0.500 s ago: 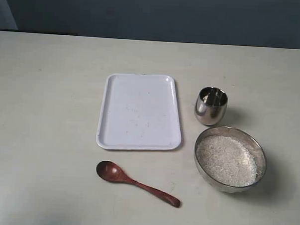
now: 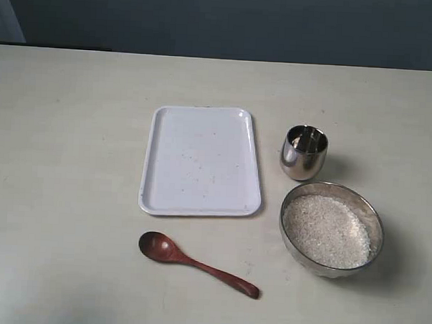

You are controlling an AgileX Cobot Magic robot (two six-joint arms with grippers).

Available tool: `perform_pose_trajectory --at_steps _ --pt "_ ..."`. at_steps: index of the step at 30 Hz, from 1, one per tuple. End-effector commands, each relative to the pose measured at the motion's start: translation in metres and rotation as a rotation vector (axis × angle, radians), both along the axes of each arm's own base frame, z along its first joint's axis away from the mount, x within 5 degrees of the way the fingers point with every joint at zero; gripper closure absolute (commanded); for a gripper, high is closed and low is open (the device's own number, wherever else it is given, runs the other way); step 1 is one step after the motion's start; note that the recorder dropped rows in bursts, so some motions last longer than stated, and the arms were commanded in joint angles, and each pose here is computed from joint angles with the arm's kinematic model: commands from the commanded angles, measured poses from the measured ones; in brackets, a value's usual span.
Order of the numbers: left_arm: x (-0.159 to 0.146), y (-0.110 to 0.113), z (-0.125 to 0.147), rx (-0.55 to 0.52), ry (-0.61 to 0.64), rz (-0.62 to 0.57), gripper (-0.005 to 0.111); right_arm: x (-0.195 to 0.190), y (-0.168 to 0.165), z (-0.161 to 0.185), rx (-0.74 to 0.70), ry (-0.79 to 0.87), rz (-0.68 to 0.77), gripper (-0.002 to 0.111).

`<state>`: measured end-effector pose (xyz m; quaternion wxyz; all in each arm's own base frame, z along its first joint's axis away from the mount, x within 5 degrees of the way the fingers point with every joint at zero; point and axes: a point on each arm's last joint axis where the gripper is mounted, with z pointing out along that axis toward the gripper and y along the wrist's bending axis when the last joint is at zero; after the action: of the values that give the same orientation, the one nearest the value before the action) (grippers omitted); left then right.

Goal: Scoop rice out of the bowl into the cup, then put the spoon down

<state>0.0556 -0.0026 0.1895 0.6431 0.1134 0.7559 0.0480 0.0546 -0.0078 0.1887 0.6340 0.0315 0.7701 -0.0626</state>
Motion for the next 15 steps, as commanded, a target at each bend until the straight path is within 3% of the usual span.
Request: perform_pose_trajectory --at_steps 1,4,11,15 --pt "0.0 0.0 0.002 -0.01 -0.02 -0.001 0.106 0.001 0.0 0.023 -0.088 -0.255 0.003 0.109" --pt "0.0 0.0 0.002 -0.01 -0.02 -0.001 0.106 -0.001 0.001 0.038 -0.11 -0.421 0.009 0.109" --pt "0.0 0.0 0.002 -0.01 -0.02 -0.001 0.106 -0.005 0.002 0.05 -0.09 -0.559 0.016 0.109" --pt "0.0 0.0 0.002 -0.01 -0.02 -0.001 0.106 -0.007 -0.002 0.053 0.46 -0.67 0.033 0.109"
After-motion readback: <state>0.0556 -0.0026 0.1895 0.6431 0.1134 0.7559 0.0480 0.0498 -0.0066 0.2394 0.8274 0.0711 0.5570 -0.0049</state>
